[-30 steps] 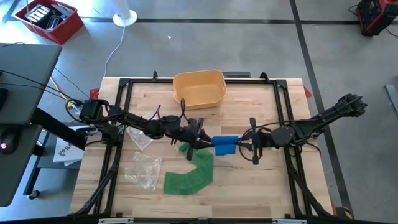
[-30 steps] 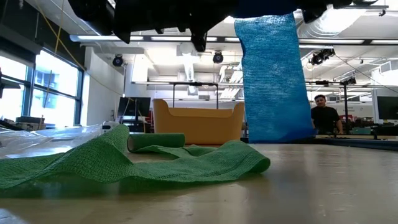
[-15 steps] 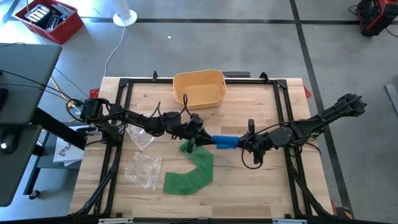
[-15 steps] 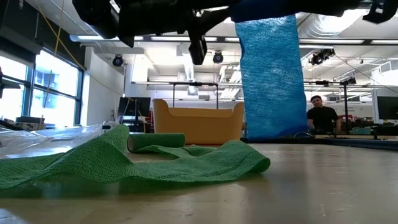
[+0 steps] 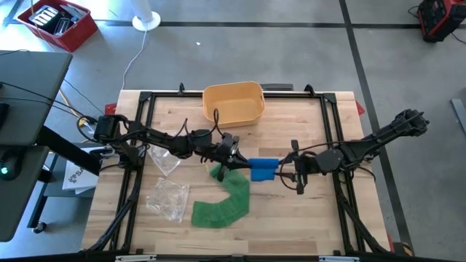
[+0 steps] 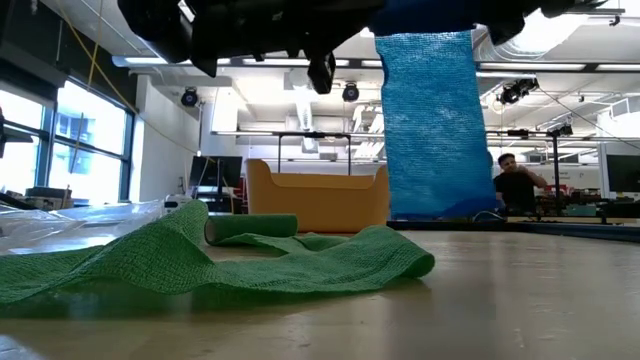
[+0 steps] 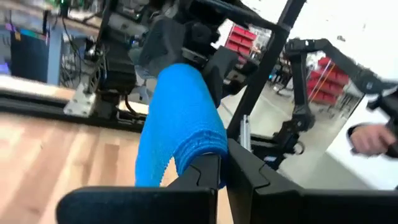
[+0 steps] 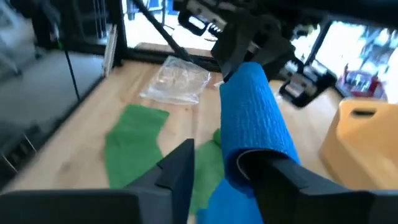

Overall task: Roll bandage
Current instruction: Roll the blue bandage

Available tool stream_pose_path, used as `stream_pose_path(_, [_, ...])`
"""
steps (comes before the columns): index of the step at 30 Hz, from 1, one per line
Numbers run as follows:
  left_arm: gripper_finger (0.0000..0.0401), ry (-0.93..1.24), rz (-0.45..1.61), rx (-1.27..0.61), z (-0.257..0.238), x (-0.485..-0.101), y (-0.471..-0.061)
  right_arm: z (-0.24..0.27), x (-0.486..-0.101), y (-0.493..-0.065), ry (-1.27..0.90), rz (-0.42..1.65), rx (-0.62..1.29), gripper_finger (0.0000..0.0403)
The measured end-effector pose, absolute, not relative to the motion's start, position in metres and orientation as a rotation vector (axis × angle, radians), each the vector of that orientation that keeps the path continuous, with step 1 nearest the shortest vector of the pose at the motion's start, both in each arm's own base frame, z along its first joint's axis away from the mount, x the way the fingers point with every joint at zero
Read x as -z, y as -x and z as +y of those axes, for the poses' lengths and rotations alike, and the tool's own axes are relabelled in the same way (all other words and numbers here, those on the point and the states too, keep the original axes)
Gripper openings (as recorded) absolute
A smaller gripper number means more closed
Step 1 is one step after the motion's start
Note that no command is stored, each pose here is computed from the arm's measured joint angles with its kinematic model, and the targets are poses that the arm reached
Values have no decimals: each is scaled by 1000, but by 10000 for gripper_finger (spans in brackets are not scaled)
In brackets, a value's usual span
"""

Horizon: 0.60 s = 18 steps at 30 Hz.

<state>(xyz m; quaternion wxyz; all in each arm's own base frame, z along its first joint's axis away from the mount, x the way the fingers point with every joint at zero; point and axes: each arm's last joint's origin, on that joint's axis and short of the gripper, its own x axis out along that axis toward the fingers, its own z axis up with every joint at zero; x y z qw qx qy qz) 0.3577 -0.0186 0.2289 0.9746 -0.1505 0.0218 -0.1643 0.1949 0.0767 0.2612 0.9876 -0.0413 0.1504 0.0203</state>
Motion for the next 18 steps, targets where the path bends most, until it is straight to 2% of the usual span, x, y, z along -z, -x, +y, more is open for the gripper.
stream_pose_path(3, [4,182,31,336,-21,-234,-354,77,-263,-195,-49,292,-29,160])
stream_pose_path(8, [3,-63,3,339,-30,-243,-348,77,-268,-195,-232,246,-22,161])
stream_pose_path(13, [8,-214,-12,330,-41,-246,-345,78,-273,-197,-258,198,-36,160])
stream_pose_path(18, [10,-218,-8,309,-46,-246,-344,77,-273,-197,-248,195,-32,160])
